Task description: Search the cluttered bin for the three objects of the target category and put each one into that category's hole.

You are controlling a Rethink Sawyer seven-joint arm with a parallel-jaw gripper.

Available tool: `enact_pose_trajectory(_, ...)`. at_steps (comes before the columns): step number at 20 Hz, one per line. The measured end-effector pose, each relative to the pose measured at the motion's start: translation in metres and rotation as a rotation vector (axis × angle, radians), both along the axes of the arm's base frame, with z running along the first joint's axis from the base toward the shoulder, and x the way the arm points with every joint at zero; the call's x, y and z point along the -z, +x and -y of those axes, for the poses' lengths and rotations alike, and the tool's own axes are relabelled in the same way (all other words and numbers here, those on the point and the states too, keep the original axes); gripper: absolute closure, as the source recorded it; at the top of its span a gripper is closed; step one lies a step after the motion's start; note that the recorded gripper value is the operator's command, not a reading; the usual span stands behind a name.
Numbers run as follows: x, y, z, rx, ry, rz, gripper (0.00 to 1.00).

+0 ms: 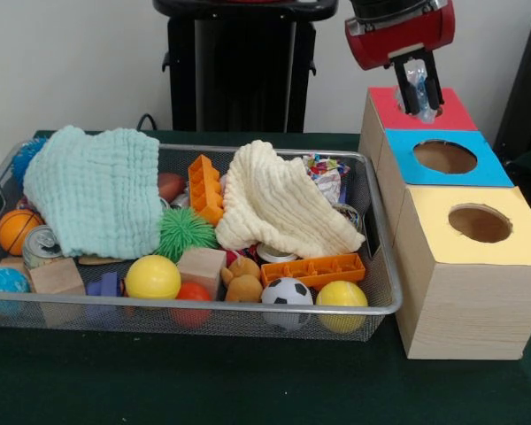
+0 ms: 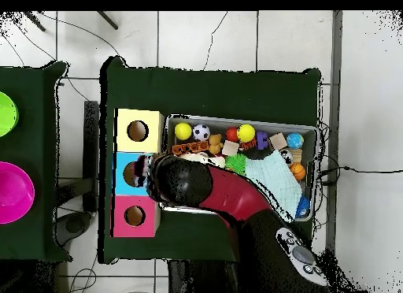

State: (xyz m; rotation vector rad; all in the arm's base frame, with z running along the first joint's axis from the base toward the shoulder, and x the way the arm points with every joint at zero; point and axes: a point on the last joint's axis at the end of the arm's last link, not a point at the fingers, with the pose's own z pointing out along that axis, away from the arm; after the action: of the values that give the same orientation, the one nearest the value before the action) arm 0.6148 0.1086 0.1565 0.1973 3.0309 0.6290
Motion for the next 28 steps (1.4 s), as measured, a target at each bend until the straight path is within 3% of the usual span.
enact_pose_trajectory(8, 0.028, -0.011, -0.033, -0.025, 0.024, -0.036, 1.0)
enact_pose_trajectory(16, 0.062, -0.015, -0.058, -0.009, 0.013, 0.008, 1.0)
enact_pose_trajectory(21, 0.071, -0.01, -0.062, 0.005, 0.002, 0.039, 1.0)
enact_pose_trajectory(28, 0.083, -0.012, -0.057, 0.019, -0.02, 0.033, 1.0)
